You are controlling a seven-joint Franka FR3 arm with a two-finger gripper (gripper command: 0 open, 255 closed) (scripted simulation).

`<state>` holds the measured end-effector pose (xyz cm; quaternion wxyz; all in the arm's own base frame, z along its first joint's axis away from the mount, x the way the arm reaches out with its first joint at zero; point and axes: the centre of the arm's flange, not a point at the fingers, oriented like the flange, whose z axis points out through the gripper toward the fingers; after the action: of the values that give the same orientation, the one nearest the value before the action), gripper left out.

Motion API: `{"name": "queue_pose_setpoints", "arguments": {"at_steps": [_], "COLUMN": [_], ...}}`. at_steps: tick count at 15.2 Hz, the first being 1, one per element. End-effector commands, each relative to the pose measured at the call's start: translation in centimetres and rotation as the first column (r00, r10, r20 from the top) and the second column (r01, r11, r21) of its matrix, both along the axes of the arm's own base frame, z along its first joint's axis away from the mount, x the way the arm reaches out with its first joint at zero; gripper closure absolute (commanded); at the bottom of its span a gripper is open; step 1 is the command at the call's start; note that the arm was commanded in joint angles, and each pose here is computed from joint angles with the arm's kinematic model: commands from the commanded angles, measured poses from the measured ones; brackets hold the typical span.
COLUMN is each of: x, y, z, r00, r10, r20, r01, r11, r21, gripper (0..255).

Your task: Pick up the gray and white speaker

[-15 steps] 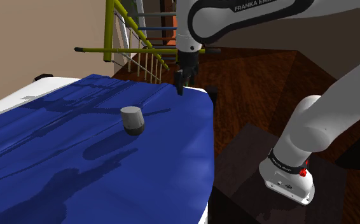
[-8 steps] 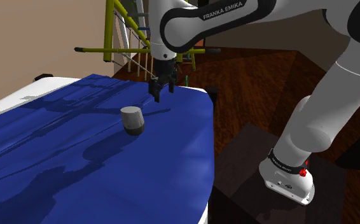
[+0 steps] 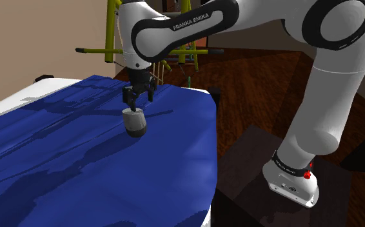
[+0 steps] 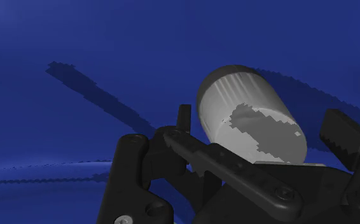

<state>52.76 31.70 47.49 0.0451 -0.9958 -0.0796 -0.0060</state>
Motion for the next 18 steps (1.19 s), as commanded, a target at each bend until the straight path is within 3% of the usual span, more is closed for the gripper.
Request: {"name": "queue_pose_setpoints", "arguments": {"at_steps": [1,10,11,18], "x": [1.2,1.2,1.2,1.2], "y": [1.9,1.9,1.9,1.8], "z": [-0.5,-4.5,-4.5,-4.5], "r00": [1.000,1.000,1.000,1.000], "r10": [-0.003,-0.003,-0.003,-0.003], "r20": [-0.001,-0.001,-0.001,0.000], "r01": [0.003,0.003,0.003,0.003], "r11": [1.000,1.000,1.000,1.000], "r21": [0.008,0.008,0.008,0.008], "gripper": [0,0,255,255]}}
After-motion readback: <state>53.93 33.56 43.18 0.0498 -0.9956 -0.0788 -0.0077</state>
